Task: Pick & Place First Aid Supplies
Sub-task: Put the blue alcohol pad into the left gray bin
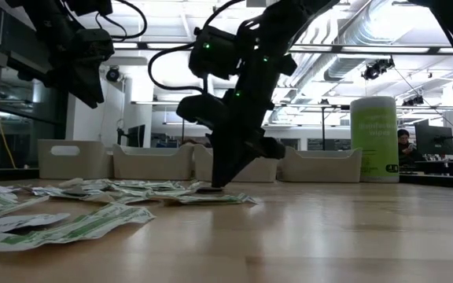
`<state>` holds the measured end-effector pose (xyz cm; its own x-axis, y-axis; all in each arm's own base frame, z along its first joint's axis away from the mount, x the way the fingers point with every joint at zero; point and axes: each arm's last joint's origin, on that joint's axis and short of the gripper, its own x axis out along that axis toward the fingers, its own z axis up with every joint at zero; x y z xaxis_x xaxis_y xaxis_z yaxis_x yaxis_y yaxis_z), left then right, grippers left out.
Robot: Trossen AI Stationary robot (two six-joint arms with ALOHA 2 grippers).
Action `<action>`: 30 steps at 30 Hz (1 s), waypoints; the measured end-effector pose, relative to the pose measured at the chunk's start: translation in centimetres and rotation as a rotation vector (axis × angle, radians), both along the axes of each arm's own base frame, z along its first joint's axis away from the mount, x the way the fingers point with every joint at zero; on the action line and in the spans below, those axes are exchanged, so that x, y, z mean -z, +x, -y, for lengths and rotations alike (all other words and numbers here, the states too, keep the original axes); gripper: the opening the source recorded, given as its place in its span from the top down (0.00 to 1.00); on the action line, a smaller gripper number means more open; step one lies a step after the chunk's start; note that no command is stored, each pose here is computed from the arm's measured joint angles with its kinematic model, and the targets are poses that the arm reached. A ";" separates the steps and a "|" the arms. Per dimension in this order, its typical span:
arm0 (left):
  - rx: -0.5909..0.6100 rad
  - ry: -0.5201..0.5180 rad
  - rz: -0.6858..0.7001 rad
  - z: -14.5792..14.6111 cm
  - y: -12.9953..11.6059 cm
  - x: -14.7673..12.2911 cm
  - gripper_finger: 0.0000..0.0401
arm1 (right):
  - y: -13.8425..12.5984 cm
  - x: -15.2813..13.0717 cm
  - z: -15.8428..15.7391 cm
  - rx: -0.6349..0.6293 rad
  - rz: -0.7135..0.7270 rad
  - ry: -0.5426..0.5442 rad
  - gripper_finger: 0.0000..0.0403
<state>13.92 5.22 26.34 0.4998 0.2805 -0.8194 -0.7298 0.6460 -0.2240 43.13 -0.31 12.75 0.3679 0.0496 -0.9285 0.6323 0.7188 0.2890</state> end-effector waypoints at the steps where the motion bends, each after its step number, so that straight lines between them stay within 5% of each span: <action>1: 0.000 0.000 0.000 0.0 0.0 0.0 0.67 | -0.1 -0.4 0.2 0.007 0.004 -0.005 1.00; 16: 0.004 -0.006 0.004 0.0 0.0 0.0 0.67 | -1.6 -5.7 1.7 0.046 0.062 -0.129 1.00; 22: 0.022 -0.018 0.048 0.0 0.3 -0.2 0.67 | -2.1 -8.5 1.9 0.070 0.140 -0.284 1.00; 30: 0.100 0.021 0.274 -0.3 1.9 -1.7 0.67 | -2.2 -12.7 1.5 0.082 0.308 -0.539 1.00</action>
<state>15.84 5.53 28.05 0.7278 0.2341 -0.6446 -0.5765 0.7178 -0.3903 40.89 -1.77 25.43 0.6057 -0.4360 -0.6656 0.6369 0.7671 0.0771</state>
